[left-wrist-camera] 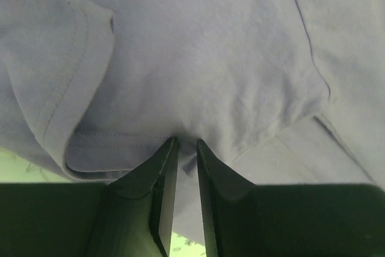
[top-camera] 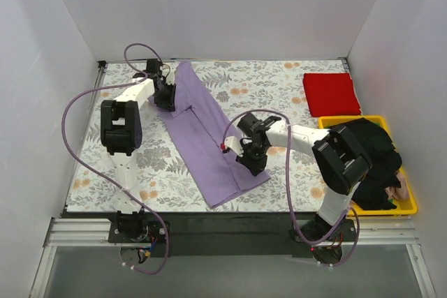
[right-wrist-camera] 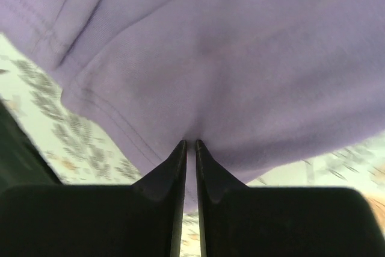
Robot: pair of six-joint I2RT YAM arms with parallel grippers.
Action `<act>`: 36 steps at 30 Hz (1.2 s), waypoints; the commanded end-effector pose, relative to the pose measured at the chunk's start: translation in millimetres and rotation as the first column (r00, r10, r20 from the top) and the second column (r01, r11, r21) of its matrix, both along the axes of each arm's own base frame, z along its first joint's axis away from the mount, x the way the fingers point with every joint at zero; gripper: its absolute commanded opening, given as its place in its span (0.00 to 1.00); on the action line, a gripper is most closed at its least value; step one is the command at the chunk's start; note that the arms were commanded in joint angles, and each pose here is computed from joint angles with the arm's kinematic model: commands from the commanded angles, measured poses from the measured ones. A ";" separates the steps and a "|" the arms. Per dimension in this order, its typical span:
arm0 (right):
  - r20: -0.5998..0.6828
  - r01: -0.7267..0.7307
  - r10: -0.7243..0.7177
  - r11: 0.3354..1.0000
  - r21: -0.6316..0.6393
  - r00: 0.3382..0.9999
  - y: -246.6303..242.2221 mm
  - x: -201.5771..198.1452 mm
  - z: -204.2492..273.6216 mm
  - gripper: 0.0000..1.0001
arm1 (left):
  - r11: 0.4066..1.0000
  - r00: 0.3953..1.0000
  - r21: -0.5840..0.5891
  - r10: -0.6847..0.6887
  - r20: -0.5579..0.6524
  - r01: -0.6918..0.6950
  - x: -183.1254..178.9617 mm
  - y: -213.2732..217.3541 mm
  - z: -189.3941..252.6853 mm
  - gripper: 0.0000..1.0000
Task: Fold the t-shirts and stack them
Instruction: Fold the tshirt
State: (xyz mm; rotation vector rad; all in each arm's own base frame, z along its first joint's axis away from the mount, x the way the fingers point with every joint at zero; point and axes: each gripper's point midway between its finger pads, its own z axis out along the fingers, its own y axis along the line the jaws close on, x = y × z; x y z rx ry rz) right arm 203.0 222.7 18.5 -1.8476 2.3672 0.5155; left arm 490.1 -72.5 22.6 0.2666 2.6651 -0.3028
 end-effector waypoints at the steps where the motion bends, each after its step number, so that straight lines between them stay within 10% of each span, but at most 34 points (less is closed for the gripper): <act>1: -0.205 -0.080 0.074 0.997 -0.021 0.976 8.5 -72.4 -21.3 0.16 | 0.995 0.994 0.020 -0.098 -0.058 0.099 -5.6 -32.9 -28.3 0.18; 15: -0.221 -0.055 0.089 0.986 0.155 0.971 73.0 -70.9 16.0 0.28 | 0.963 0.964 -0.078 -0.254 0.075 0.259 52.2 -142.1 -22.3 0.17; 26: 0.061 0.256 -0.291 0.909 0.330 0.955 63.5 124.7 103.6 0.27 | 0.935 0.904 -0.140 -0.266 0.335 0.327 54.0 -155.4 114.7 0.34; 36: 0.181 0.372 -0.420 0.895 0.247 0.890 68.9 216.1 61.9 0.20 | 0.933 0.956 -0.235 -0.235 0.176 0.272 -24.6 -139.8 71.6 0.33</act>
